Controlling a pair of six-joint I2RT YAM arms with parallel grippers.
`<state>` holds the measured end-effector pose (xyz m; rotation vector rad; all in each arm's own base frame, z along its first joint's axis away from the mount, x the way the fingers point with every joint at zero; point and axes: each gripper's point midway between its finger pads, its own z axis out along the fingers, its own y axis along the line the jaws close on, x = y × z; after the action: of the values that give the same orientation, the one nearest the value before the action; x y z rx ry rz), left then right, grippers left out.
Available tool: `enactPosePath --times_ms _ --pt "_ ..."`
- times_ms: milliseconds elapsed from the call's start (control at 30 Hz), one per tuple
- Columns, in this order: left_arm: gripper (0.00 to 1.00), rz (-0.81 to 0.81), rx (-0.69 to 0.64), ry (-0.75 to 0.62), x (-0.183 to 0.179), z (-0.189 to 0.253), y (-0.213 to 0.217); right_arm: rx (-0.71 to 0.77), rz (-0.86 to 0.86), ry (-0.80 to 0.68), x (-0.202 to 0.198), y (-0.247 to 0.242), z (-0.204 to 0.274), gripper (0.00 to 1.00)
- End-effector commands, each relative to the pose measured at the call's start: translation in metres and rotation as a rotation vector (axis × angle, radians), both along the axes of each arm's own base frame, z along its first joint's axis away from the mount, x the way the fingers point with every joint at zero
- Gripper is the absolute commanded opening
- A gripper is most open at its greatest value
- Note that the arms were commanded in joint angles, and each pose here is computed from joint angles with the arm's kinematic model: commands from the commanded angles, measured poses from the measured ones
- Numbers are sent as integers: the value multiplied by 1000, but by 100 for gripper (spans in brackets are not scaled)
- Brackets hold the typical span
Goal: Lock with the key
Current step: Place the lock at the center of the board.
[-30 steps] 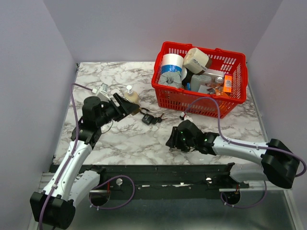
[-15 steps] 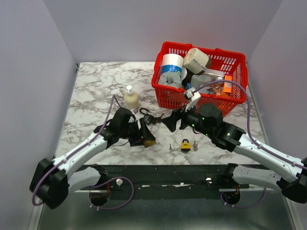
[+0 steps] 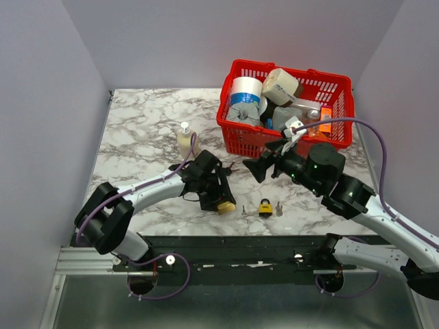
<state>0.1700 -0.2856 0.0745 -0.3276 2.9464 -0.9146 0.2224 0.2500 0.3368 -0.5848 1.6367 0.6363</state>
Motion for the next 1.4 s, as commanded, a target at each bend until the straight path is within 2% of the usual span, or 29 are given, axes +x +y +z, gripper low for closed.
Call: enactPosePath --times_ms 0,300,533,700,1067,1100,1133,1233,1367 --pt "2 30 24 76 -5 -6 -3 -12 8 -85 -6 -13 31 98" --pt "6 -42 78 116 0 -20 -14 -18 -16 -86 -6 -21 28 99" --pt "16 -50 137 180 -2 -36 -12 -20 -24 -82 -7 -23 24 100" --pt "18 -66 188 196 -6 -45 -5 -32 -27 -82 -6 -25 19 100" --pt "28 -108 229 218 -15 -54 6 -17 -36 -66 -7 -27 14 100" --pt "31 -118 226 208 -14 -52 3 -21 -36 -63 -6 -26 13 100" --pt "43 -127 238 210 -14 -54 4 -19 -42 -63 -5 -27 13 100" --pt "57 -135 236 197 -9 -52 0 -18 -44 -58 -5 -27 12 100" --pt "66 -136 225 171 -3 -46 -4 -19 -41 -57 -4 -25 11 100"
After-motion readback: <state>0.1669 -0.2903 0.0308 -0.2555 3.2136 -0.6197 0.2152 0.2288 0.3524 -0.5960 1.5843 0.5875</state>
